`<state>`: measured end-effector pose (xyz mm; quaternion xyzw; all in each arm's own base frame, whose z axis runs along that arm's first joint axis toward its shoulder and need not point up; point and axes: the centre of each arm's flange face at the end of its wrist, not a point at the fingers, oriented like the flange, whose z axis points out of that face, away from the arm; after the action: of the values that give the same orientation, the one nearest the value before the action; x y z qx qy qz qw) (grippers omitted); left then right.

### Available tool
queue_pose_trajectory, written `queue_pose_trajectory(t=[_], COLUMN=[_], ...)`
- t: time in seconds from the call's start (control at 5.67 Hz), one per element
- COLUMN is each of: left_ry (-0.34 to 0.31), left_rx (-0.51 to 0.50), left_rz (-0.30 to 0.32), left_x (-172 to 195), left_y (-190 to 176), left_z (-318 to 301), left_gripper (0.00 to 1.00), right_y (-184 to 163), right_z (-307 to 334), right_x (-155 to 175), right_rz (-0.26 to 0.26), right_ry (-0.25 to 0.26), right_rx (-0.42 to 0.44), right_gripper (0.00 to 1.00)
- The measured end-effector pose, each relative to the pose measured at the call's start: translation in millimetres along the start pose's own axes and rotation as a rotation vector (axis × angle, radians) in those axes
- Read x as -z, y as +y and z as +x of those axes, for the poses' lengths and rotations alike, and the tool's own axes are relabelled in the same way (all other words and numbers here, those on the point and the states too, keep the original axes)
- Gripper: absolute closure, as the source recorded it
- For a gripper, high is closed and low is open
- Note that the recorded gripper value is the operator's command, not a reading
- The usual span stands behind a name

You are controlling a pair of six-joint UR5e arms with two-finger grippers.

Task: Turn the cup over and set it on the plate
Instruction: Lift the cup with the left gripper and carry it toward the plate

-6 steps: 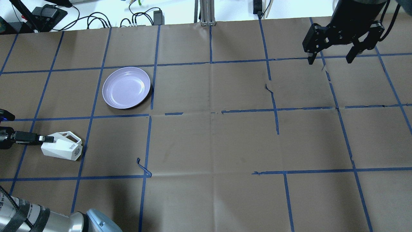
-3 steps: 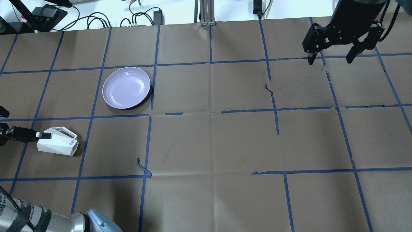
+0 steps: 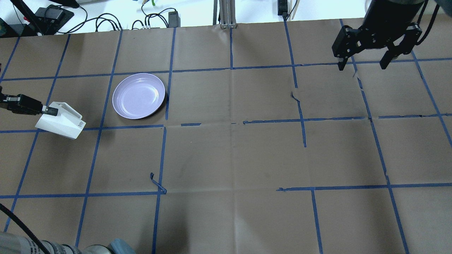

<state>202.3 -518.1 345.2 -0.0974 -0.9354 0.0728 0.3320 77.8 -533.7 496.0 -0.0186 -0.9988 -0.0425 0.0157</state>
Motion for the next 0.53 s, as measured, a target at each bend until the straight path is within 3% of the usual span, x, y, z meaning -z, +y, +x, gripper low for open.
queue_pose_trajectory(t=[0.53], left_ry=[-0.281], left_rx=[-0.199], left_rz=[-0.077], left_x=[-73], left_y=[-76], left_z=[109], left_gripper=[1.00], right_y=[0], right_z=[0], right_x=[0], right_rz=[0.000], right_ry=[0.000], right_rx=[0.000], right_gripper=[0.00])
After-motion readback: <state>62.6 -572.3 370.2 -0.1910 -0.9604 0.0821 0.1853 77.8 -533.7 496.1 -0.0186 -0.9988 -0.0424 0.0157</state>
